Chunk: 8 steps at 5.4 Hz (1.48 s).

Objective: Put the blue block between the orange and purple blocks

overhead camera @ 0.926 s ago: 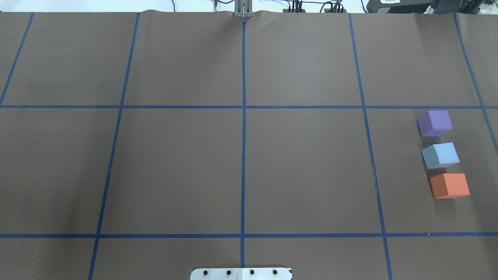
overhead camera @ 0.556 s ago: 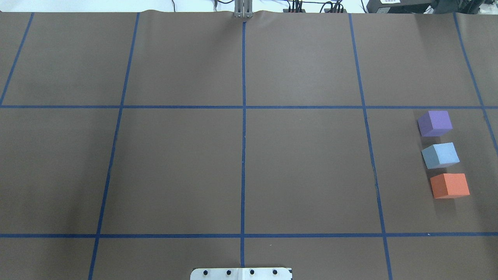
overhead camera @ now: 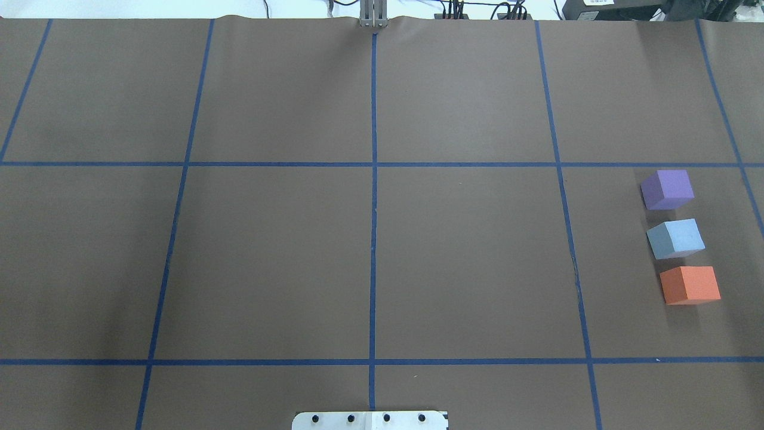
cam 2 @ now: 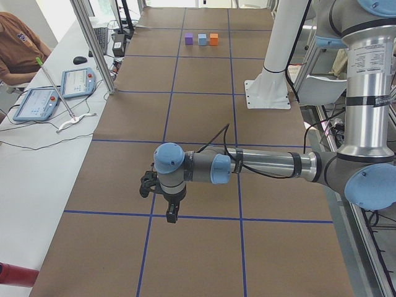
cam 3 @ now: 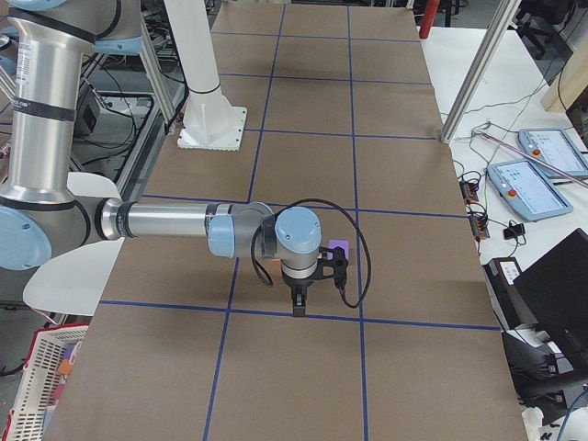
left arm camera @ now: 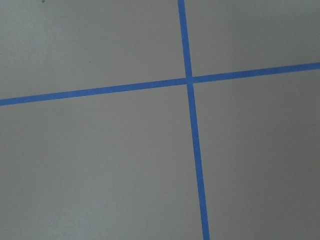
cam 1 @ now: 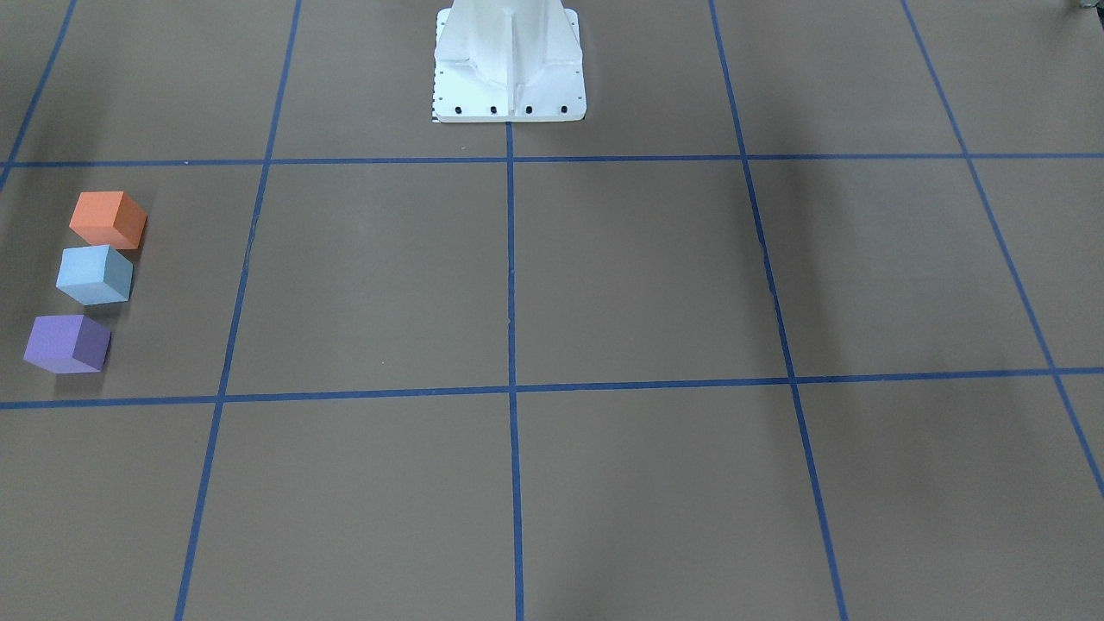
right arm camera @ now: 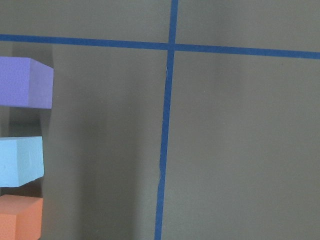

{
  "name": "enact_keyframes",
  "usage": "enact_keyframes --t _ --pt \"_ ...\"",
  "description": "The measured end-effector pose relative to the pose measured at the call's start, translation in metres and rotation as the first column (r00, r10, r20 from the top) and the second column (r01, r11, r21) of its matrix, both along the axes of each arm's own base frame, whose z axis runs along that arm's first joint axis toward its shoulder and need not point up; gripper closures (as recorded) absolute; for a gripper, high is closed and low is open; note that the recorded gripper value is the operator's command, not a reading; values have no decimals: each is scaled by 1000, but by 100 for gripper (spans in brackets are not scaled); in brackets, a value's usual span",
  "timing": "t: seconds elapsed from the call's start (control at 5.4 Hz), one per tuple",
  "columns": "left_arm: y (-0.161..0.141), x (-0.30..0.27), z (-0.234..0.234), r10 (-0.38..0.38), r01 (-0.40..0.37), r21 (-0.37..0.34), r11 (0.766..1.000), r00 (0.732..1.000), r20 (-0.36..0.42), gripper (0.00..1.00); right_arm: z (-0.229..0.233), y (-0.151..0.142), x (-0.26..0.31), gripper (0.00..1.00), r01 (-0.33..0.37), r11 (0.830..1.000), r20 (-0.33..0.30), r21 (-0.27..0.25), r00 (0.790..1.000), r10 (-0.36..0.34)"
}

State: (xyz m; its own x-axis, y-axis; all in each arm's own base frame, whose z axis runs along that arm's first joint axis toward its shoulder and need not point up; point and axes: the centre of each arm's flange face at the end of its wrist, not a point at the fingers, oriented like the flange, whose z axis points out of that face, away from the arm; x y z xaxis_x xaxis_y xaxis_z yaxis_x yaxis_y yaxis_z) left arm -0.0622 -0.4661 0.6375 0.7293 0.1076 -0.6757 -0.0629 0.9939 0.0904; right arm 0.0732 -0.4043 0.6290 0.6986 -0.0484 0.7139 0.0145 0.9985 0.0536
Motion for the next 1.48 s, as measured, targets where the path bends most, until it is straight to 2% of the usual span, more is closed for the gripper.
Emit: enact_keyframes --t 0.56,1.48 --pt "0 1 3 1 -1 -6 1000 1000 1 0 -2 1 0 0 -2 1000 10 -15 1000 3" --pt "-6 1 2 3 -3 -6 1000 1000 3 0 -4 1 -1 0 -2 1000 21 -8 1000 2"
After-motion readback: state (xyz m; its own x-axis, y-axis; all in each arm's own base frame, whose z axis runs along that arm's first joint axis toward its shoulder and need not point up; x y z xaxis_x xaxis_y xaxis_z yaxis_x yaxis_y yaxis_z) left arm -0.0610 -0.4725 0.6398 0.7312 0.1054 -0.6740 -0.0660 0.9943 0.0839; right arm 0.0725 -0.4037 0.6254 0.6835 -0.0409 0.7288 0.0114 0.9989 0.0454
